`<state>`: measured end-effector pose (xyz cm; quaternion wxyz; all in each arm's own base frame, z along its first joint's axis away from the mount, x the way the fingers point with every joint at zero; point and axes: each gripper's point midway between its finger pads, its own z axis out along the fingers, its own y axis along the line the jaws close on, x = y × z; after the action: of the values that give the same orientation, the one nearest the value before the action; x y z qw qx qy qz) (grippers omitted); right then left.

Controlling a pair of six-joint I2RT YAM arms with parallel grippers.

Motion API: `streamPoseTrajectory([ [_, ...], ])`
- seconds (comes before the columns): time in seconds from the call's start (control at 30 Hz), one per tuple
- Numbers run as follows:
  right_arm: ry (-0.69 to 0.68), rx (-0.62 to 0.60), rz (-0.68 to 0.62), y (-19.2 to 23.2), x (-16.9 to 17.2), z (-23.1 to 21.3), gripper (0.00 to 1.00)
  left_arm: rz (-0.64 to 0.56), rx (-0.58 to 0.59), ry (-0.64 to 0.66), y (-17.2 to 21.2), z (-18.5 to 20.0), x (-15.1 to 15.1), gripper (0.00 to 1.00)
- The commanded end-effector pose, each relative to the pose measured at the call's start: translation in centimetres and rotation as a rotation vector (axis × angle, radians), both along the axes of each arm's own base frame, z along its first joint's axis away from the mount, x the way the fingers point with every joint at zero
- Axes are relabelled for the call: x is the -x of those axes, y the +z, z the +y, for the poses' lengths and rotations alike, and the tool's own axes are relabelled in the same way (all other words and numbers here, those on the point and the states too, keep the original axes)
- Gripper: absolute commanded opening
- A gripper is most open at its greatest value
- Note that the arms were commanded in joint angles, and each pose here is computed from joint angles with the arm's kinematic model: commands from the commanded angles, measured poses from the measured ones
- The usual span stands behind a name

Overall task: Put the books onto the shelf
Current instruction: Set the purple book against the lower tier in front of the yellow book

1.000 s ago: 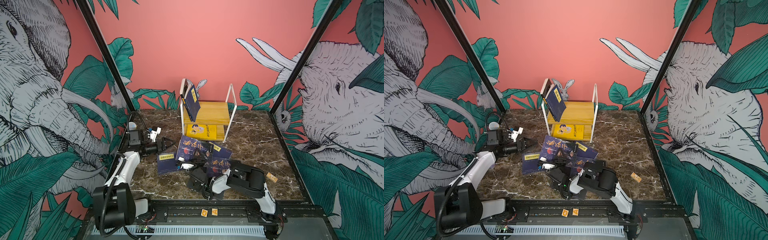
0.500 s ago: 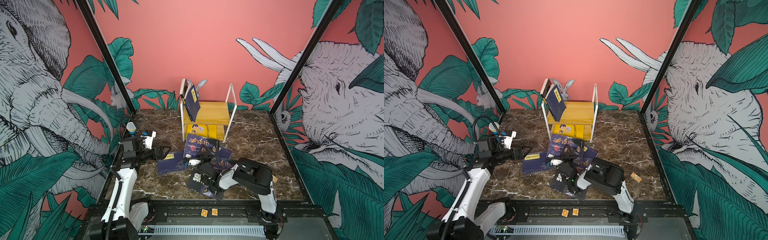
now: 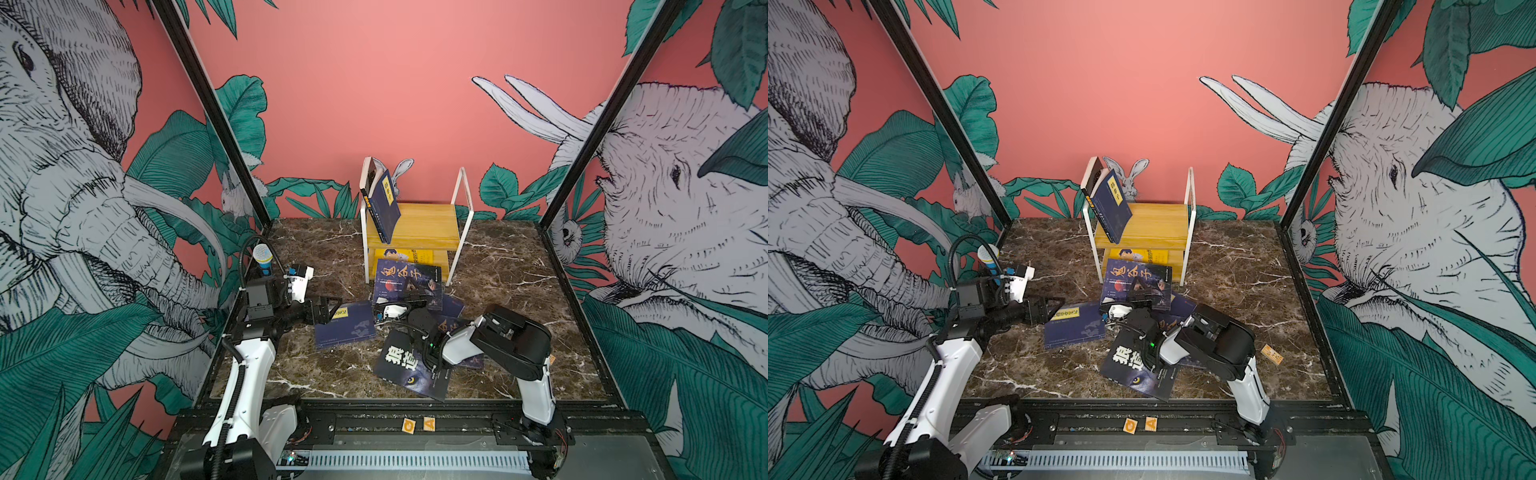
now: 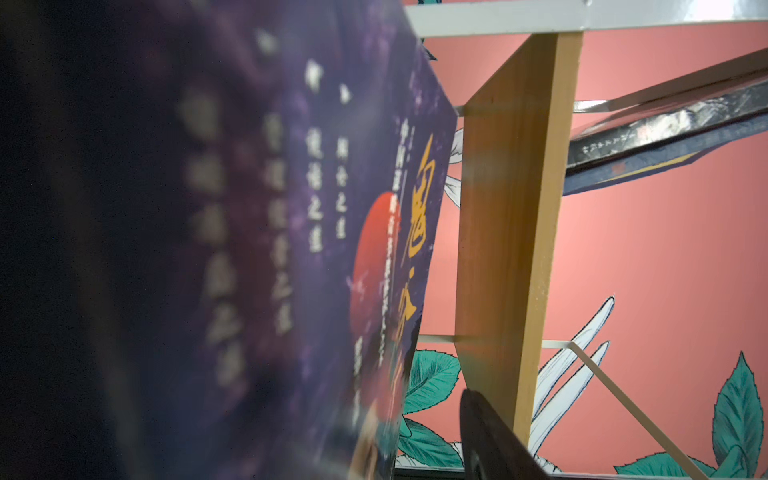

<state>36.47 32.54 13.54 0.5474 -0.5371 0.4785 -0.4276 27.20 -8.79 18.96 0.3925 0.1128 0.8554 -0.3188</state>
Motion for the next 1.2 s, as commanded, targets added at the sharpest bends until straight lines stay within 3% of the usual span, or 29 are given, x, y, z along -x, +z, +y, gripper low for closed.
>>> streamPoseTrajectory([
  [0.0,-0.004,-0.069,-0.056,2.4,-1.7,0.5,0.00,-0.031,-0.022,-0.023,0.5,-0.2,0.2,0.99],
  [0.53,-0.033,-0.049,0.014,1.6,-7.6,1.3,0.00,-0.059,-0.027,-0.064,1.3,-1.1,0.6,0.99],
  [0.73,-0.027,-0.011,0.140,-0.3,-8.5,1.7,0.00,-0.071,-0.045,-0.094,1.2,-1.6,1.1,0.99],
  [0.8,-0.035,0.002,0.165,-0.5,-8.7,1.7,0.08,-0.067,-0.039,-0.098,1.3,-1.7,1.1,0.99],
  [1.03,-0.025,0.042,0.256,-1.6,-8.6,1.6,0.55,-0.064,-0.036,-0.110,1.3,-2.1,1.2,0.99],
  [1.17,-0.012,0.055,0.318,-2.1,-7.9,1.5,0.75,-0.068,-0.044,-0.107,1.4,-2.0,1.2,0.99],
])
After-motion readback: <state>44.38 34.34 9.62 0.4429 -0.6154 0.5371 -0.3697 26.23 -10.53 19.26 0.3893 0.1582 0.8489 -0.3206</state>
